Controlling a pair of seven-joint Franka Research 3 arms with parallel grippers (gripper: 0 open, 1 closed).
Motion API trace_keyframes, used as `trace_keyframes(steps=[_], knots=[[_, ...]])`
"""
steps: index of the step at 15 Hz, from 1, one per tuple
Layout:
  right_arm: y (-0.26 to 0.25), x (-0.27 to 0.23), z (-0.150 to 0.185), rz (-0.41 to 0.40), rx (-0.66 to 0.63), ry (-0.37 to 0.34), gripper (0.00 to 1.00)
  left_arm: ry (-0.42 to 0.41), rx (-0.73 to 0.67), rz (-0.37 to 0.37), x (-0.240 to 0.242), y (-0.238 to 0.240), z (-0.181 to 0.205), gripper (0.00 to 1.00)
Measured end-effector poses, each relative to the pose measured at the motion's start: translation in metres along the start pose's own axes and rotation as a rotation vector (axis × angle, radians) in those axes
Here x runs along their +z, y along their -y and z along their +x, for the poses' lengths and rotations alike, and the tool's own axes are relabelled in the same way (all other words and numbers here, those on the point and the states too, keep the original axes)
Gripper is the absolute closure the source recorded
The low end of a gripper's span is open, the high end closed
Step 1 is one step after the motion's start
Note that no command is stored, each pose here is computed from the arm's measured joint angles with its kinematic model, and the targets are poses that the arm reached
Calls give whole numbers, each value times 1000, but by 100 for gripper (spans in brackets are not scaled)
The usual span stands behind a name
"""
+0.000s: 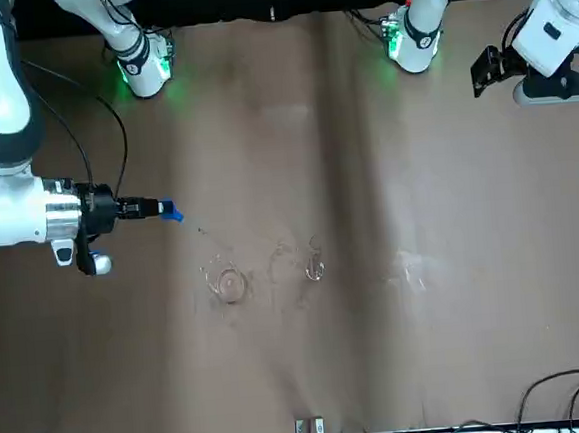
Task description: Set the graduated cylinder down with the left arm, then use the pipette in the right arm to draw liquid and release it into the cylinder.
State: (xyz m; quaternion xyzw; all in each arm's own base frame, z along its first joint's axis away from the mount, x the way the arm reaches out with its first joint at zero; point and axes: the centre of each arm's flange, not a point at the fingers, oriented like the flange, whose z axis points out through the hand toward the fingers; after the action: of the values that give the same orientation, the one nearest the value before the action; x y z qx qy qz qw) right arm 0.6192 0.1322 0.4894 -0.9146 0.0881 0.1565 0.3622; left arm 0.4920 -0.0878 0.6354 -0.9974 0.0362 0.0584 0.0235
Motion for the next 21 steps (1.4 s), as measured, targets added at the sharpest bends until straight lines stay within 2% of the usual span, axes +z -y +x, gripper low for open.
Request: trace_keyframes(steps=[6,12,21], knots=[[12,0,-3,47,-2,6,74,-18,12,-1,8,-7,14,0],[26,4,-8,78,8,19,74,-76,5,-9,6,-5,24,0],[41,14,-14,80,-9,34,74,-65,16,-7,14,-11,31,0]])
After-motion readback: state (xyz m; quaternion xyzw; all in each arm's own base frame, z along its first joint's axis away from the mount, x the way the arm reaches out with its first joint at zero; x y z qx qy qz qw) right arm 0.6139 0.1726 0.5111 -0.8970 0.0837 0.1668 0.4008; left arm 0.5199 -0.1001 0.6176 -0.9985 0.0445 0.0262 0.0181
